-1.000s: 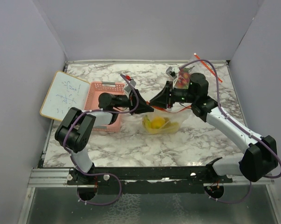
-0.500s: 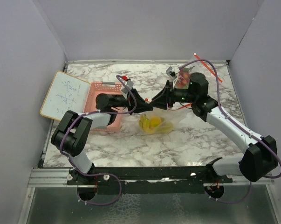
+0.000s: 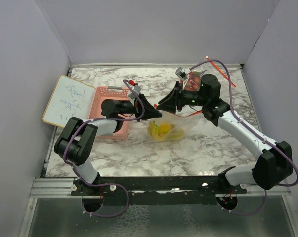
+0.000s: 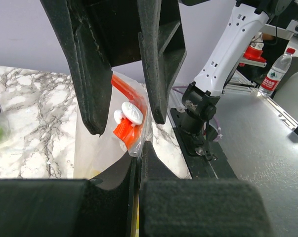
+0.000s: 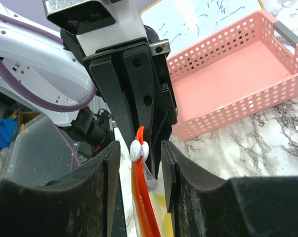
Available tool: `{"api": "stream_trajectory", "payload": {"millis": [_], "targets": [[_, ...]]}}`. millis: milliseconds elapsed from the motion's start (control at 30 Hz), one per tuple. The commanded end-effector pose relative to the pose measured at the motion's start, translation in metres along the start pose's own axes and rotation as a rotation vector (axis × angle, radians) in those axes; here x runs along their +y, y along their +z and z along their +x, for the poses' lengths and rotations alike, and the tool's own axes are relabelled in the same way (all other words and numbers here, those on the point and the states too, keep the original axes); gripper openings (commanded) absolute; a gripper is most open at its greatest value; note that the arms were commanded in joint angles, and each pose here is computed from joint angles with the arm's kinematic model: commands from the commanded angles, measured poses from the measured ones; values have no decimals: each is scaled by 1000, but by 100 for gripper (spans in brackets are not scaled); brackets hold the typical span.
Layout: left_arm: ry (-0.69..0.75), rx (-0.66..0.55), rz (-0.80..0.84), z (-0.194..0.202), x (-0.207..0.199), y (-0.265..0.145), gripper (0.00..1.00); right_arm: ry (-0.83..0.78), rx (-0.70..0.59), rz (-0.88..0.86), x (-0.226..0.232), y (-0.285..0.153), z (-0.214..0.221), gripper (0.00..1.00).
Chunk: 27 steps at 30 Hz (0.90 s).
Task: Open the zip-top bag and remove the fake food
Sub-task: Unzip the zipper food storage bag at the center of the board.
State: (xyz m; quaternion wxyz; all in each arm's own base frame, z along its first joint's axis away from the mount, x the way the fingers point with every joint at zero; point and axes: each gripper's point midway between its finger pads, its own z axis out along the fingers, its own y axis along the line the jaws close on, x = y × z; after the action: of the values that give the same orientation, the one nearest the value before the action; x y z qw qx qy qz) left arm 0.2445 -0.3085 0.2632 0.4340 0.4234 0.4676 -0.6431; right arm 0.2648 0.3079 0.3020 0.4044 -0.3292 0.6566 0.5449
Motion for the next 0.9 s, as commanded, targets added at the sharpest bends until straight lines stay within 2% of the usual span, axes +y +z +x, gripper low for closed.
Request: {"api": "stream_trajectory", "payload": {"millis": [0, 67, 133, 200, 300, 400, 733, 867], "targets": [[64, -27, 5, -13, -5, 0, 0, -11, -13, -37, 5, 5, -9, 34], [65, -26, 6, -13, -5, 1, 0, -7, -11, -49, 7, 5, -7, 25], [66, -26, 5, -13, -4, 1, 0, -9, -15, -49, 7, 5, -7, 21], [68, -25, 6, -13, -5, 1, 0, -17, -21, -45, 7, 5, -8, 21], [67, -23, 4, -12, -4, 0, 0, -26, -27, -46, 8, 5, -12, 29], [62, -22, 3, -11, -3, 0, 0, -29, -30, -45, 8, 5, -14, 30], [66, -25, -1, -13, -2, 1, 0, -31, -22, -37, 7, 2, -7, 4], [59, -36, -31, -14, 6, 0, 0, -38, -19, -24, 8, 0, -4, 2]]}}
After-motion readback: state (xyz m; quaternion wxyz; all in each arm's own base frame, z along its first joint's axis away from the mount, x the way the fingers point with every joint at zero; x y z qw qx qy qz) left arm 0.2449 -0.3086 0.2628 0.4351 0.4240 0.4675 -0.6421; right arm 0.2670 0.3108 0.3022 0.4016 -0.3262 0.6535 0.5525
